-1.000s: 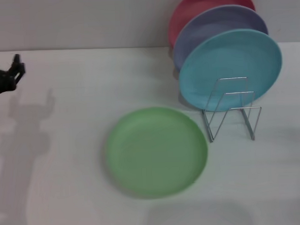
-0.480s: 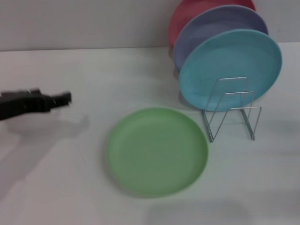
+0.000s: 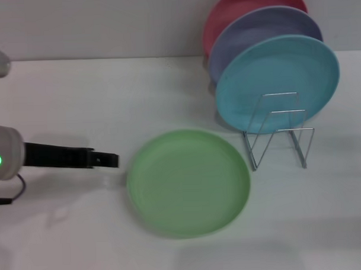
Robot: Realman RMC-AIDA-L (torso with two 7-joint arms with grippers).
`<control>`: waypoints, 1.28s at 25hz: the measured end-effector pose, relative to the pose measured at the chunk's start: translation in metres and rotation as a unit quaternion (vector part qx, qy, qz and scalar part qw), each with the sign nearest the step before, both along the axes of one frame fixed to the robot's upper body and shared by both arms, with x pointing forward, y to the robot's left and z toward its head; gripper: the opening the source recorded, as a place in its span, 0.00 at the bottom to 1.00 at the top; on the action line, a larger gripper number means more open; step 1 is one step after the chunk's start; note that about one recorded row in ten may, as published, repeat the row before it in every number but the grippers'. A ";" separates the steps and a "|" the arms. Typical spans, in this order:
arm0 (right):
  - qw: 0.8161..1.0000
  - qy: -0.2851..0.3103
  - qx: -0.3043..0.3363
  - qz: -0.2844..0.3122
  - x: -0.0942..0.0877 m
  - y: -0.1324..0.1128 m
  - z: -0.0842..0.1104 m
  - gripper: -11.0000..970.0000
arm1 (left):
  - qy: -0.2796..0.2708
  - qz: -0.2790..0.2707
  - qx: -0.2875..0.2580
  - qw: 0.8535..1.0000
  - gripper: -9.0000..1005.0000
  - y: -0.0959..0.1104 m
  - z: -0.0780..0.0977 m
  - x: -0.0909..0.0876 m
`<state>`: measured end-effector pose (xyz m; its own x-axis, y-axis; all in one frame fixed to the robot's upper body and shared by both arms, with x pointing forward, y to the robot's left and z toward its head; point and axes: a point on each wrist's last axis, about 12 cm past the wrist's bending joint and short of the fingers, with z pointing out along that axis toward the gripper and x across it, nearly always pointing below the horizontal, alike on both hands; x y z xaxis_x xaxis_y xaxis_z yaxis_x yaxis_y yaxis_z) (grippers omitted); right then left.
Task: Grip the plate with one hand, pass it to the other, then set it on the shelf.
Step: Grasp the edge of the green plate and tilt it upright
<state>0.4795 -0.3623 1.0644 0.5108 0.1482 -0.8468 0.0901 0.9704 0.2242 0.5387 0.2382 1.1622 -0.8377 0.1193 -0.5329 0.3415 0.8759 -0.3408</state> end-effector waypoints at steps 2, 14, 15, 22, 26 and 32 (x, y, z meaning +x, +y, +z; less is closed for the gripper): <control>1.000 0.000 -0.004 -0.001 0.001 -0.002 0.001 0.60 | 0.011 0.000 -0.002 1.000 0.77 -0.009 -0.001 -0.002; 0.999 0.022 -0.024 -0.006 0.013 -0.011 0.004 0.60 | 0.055 0.039 0.055 0.996 0.75 -0.054 -0.013 0.006; 0.999 0.021 -0.025 -0.006 0.013 -0.011 0.005 0.60 | 0.058 0.043 0.059 0.996 0.75 -0.055 -0.016 0.008; 0.999 0.020 -0.031 0.000 0.014 -0.011 0.006 0.60 | 0.075 0.058 0.067 0.993 0.75 -0.058 -0.029 0.018; 0.999 0.020 -0.032 -0.002 0.010 -0.013 0.005 0.60 | 0.080 0.057 0.070 0.993 0.75 -0.062 -0.033 0.020; 0.999 0.021 -0.033 -0.003 0.009 -0.014 0.005 0.60 | 0.081 0.053 0.078 0.992 0.74 -0.071 -0.036 0.022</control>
<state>0.4883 -0.3765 1.0690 0.4759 0.0882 -0.8750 0.1031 0.9825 0.1552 0.5604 0.1675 1.1265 -0.9230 0.0974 -0.3723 0.1972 0.9505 -0.2402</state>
